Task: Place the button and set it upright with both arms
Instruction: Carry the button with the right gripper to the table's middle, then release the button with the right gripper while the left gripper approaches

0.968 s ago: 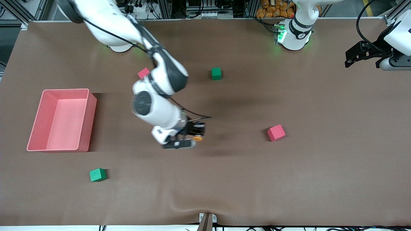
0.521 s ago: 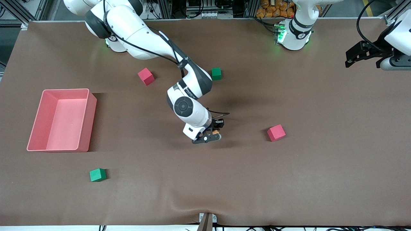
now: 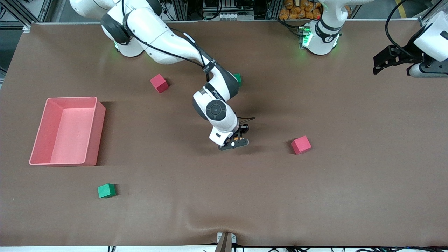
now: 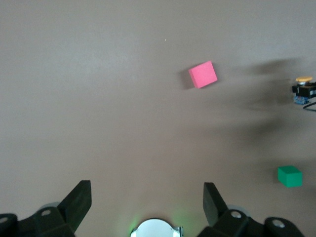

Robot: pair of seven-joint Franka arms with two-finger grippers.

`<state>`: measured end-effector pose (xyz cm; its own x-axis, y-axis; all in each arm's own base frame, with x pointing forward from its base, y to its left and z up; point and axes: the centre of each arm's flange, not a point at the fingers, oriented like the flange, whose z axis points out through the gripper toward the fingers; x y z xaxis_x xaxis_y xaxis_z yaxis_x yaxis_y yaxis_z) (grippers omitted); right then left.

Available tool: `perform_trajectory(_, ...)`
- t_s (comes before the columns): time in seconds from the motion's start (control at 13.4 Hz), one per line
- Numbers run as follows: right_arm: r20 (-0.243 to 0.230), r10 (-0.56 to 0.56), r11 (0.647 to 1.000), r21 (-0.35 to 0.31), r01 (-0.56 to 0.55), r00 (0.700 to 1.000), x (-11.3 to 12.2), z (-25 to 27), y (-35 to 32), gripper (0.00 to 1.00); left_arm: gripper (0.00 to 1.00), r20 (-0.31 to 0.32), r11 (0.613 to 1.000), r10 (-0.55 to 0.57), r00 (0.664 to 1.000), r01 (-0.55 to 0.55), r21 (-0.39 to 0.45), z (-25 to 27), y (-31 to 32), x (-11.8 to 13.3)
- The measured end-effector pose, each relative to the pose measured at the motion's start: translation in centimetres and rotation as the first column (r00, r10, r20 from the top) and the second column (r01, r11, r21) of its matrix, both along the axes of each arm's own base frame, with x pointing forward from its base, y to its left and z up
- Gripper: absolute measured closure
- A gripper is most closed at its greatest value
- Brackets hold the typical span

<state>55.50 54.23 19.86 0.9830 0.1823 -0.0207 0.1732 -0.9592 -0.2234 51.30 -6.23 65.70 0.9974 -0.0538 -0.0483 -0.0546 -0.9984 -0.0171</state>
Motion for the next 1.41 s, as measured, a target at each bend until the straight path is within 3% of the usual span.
perform_trajectory(0.22, 0.004, 0.001, 1.0, -0.021, -0.001, 1.0, -0.3, -0.7, 0.1, 0.68, 0.0, 0.0, 1.0, -0.005, 1.0, 0.005, -0.002, -0.6, -0.3, 0.6)
perform_trajectory(0.3, 0.006, 0.001, 1.0, -0.024, -0.001, 1.0, -0.3, -0.8, 0.1, 0.62, 0.0, -0.001, 1.0, -0.006, 1.0, 0.006, -0.002, -0.7, -0.3, 0.6)
perform_trajectory(0.74, 0.036, -0.032, 0.999, -0.008, 0.032, 0.999, 1.0, 1.8, -0.1, 0.01, 0.0, 0.015, 1.0, -0.007, 1.0, 0.007, -0.003, -0.6, -0.4, 0.8)
perform_trajectory(1.04, 0.056, -0.092, 0.994, -0.05, 0.095, 0.994, 4.6, 8.4, -4.1, 0.0, 0.0, 0.026, 1.0, -0.012, 1.0, 0.012, -0.005, -0.6, -0.7, 1.0)
perform_trajectory(1.19, 0.024, -0.155, 0.98, -0.122, 0.157, 0.988, 7.7, 10.9, -9.7, 0.0, 0.0, 0.003, 0.999, -0.033, 0.999, 0.033, -0.005, -1.8, -1.8, 1.6)
perform_trajectory(1.41, -0.033, -0.284, 0.945, -0.177, 0.275, 0.958, 12.0, 16.2, -20.2, 0.0, 0.0, -0.075, 0.999, -0.048, 0.996, 0.048, -0.001, -6.2, -7.7, 2.6)
